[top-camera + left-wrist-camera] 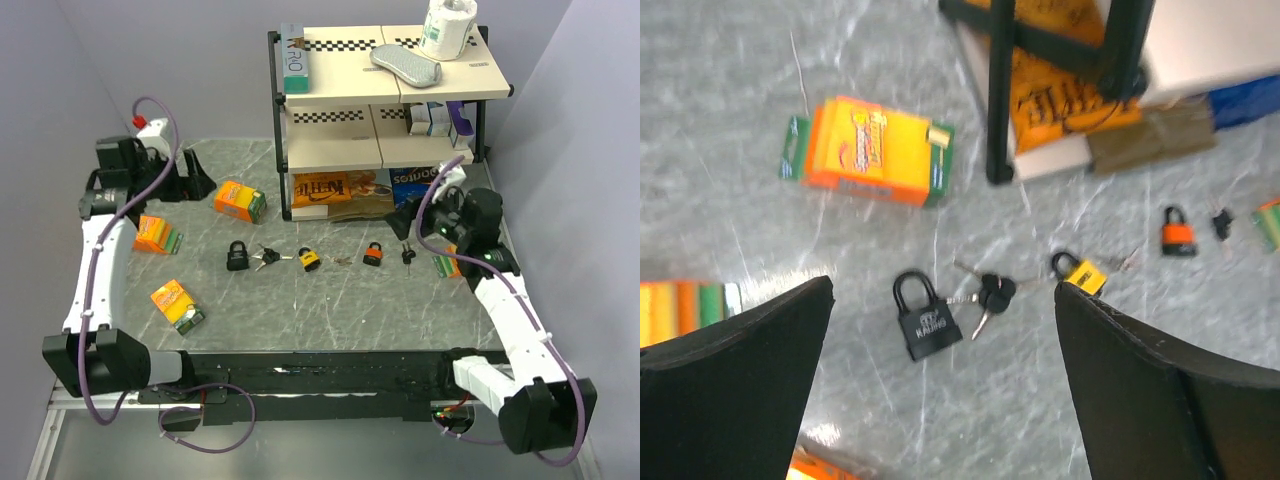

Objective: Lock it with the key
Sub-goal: Reset both arms

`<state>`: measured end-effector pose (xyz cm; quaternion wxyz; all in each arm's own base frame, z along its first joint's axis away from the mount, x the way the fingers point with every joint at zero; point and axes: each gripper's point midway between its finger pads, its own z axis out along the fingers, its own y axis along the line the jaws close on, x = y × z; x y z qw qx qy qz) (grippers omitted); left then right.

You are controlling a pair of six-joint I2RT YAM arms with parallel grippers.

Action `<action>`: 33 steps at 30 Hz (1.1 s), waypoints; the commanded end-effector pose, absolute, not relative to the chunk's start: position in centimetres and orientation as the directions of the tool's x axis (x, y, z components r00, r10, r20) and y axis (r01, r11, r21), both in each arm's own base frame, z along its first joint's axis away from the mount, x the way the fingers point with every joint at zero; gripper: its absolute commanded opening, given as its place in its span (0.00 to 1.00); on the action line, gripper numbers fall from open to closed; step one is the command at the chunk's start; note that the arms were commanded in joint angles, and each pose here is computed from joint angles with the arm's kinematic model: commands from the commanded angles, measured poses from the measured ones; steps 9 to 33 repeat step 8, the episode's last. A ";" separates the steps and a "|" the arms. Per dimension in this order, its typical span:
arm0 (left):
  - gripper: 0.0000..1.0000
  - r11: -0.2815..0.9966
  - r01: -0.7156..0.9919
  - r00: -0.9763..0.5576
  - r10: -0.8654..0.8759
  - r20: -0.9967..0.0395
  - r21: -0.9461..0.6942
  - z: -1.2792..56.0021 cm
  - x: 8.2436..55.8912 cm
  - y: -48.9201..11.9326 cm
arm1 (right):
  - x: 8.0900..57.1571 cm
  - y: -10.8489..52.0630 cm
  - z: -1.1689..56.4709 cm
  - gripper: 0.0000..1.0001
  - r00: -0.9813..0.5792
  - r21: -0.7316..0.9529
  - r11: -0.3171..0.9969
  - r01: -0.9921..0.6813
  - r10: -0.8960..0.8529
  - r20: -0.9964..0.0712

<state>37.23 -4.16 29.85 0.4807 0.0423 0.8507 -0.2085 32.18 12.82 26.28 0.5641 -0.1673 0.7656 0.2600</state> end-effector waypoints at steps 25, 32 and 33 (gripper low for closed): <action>0.96 0.942 0.288 -0.443 -0.030 -0.896 -0.173 29.2 36.1 -7.0 | 30.1 9.6 26.2 0.99 -0.232 0.149 0.864 -0.480 0.039 -0.972; 0.96 0.942 0.288 -0.443 -0.030 -0.896 -0.173 29.2 36.1 -7.0 | 30.1 9.6 26.2 0.99 -0.232 0.149 0.864 -0.480 0.039 -0.972; 0.96 0.942 0.288 -0.443 -0.030 -0.896 -0.173 29.2 36.1 -7.0 | 30.1 9.6 26.2 0.99 -0.232 0.149 0.864 -0.480 0.039 -0.972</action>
